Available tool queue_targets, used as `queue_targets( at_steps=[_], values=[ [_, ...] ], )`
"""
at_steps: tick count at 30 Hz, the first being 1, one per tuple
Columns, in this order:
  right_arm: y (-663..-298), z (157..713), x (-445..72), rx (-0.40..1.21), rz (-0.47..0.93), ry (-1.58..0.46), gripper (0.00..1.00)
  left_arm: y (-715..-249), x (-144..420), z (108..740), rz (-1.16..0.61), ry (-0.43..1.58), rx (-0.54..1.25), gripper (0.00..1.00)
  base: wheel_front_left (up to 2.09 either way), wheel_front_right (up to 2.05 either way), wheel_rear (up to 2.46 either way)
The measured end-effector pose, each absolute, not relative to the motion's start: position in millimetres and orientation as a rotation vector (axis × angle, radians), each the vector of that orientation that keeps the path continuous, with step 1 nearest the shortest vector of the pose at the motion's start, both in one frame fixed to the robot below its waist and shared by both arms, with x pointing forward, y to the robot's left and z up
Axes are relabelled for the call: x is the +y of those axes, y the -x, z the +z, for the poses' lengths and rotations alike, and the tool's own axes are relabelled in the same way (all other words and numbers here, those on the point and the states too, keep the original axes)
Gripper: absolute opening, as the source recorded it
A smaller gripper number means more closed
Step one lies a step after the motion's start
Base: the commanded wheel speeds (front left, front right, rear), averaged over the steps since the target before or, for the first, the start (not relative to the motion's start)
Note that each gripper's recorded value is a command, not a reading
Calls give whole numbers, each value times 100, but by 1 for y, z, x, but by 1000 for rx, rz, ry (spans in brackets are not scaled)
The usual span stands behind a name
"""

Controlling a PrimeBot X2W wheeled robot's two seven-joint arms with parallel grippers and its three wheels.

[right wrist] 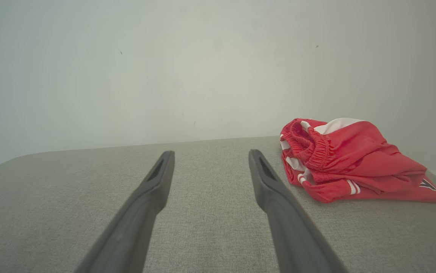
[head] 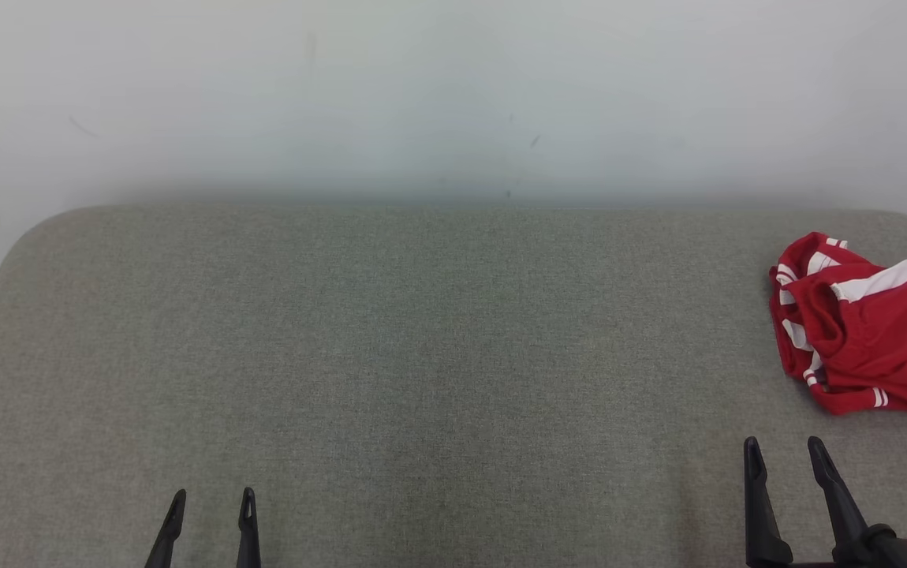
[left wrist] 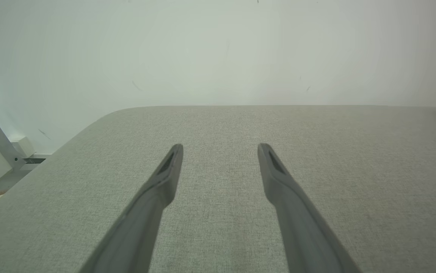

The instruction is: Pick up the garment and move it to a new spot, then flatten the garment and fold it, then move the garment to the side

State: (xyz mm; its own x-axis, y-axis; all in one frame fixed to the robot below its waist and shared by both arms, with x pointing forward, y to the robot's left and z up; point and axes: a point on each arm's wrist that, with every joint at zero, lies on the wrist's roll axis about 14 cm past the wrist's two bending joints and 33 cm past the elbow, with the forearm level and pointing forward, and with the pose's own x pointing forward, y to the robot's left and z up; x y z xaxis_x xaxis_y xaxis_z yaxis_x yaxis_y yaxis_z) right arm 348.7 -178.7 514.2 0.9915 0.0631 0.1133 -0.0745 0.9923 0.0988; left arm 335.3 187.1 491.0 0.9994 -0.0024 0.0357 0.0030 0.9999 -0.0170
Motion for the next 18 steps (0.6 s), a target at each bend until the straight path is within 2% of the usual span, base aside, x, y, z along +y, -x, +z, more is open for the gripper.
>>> queue_targets(
  at_steps=[8,9,18],
  values=[
    [-349,513,-180,-105,66,-103,100,-335,188,489,2,23,-29,100,0,0,0],
    [-349,511,-180,-99,65,-103,0,-335,188,487,2,23,-24,0,0,0,0],
    [-345,490,-180,-29,52,-157,0,-331,188,468,16,81,42,0,0,0,0]
  ],
)
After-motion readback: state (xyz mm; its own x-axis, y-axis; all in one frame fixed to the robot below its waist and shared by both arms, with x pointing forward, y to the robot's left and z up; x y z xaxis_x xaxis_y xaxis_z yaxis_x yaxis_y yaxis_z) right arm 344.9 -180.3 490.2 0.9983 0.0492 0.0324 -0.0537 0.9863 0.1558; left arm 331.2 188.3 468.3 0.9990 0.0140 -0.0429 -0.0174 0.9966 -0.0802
